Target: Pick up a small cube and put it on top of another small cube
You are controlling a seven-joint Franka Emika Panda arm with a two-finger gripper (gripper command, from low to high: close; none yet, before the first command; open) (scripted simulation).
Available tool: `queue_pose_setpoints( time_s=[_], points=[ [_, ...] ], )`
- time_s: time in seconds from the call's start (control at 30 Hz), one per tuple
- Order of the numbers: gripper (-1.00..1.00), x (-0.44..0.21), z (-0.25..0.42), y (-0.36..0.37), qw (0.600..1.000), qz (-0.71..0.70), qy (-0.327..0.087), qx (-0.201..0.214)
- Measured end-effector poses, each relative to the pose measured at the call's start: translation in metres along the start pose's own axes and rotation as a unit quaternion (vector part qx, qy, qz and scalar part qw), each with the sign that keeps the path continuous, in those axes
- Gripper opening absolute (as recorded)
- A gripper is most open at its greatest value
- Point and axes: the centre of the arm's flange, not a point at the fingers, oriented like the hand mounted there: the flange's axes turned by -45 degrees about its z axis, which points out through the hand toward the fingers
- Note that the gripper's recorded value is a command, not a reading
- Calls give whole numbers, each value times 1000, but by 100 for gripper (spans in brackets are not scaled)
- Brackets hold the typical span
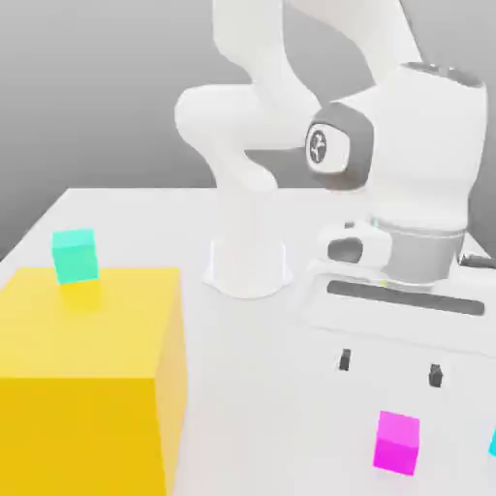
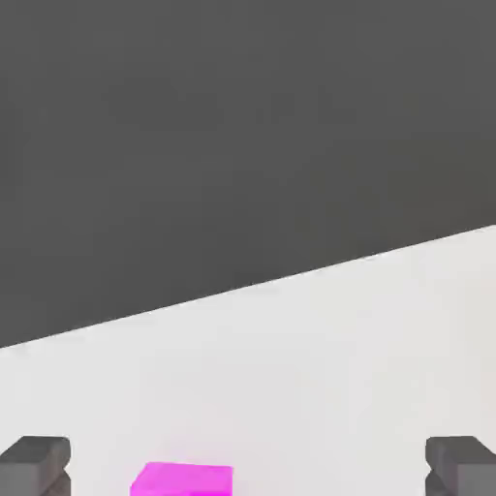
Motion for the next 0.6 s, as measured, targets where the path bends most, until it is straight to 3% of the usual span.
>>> queue_pose_setpoints(
  time_s=[0.1, 0.23, 0.27, 0.47, 0.6],
  points=[
    [0, -27, 41, -13, 999, 12, -38, 5],
    [0, -36, 91, -17, 999, 16, -47, 8],
    [-100, -38, 103, -17, 999, 16, -47, 7],
    [-100, -39, 109, -17, 999, 16, -47, 8],
    [-100, -35, 75, -17, 999, 17, -47, 8]
  ],
)
